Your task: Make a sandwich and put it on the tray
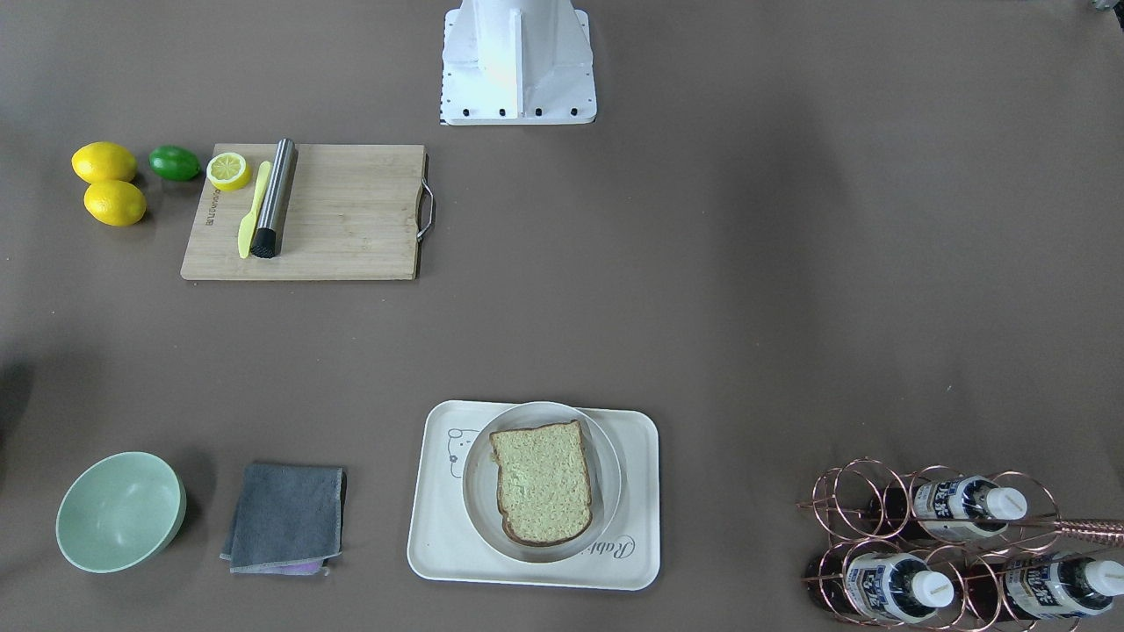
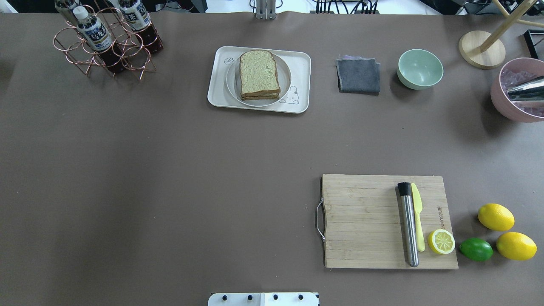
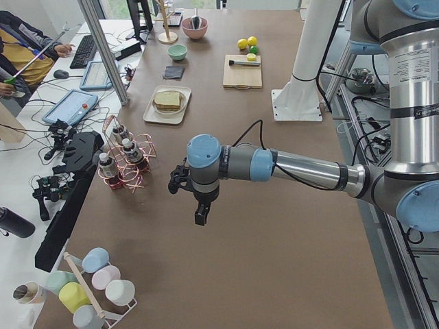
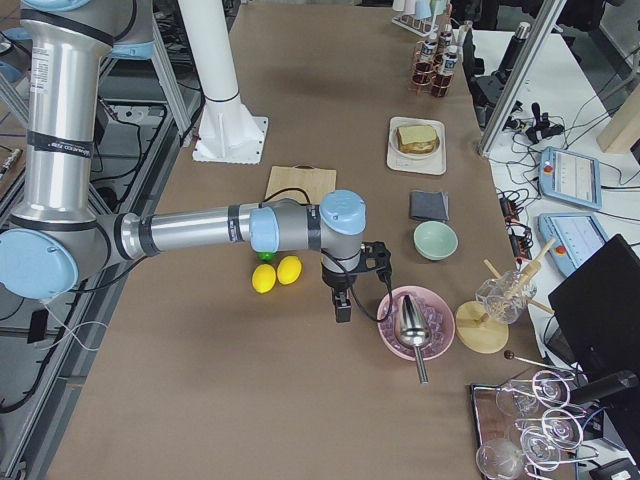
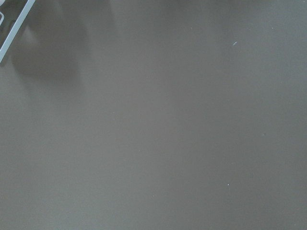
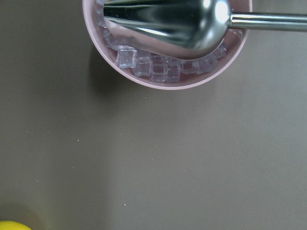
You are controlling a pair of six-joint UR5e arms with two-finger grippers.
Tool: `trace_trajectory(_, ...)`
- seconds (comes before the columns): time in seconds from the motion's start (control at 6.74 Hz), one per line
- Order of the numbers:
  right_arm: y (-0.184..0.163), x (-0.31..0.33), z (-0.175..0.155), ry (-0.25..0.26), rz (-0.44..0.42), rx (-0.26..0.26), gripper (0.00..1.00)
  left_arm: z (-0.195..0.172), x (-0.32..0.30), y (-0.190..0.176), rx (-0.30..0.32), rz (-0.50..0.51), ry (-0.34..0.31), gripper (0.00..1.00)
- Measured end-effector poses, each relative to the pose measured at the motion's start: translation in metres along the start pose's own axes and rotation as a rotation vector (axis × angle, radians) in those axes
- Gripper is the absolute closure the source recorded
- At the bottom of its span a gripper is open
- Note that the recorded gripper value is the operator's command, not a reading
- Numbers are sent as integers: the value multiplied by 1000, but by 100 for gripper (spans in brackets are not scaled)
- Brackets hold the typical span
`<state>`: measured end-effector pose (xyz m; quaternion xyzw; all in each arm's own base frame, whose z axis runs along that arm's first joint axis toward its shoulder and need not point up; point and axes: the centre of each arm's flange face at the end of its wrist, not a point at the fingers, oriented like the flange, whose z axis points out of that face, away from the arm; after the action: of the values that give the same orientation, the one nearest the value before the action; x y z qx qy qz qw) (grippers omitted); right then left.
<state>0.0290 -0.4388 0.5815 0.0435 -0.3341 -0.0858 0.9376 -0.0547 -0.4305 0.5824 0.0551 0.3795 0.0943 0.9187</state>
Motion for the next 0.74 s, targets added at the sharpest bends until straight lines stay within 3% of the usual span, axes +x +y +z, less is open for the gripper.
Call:
trace_trajectory(0.3, -34, -17, 3, 32, -23, -29, 0, 3, -10, 4, -6, -23, 0, 3)
trace_trajectory(0.74, -83, -24, -3, 78, -39, -26, 0, 7, -20, 2, -12, -49, 3, 3)
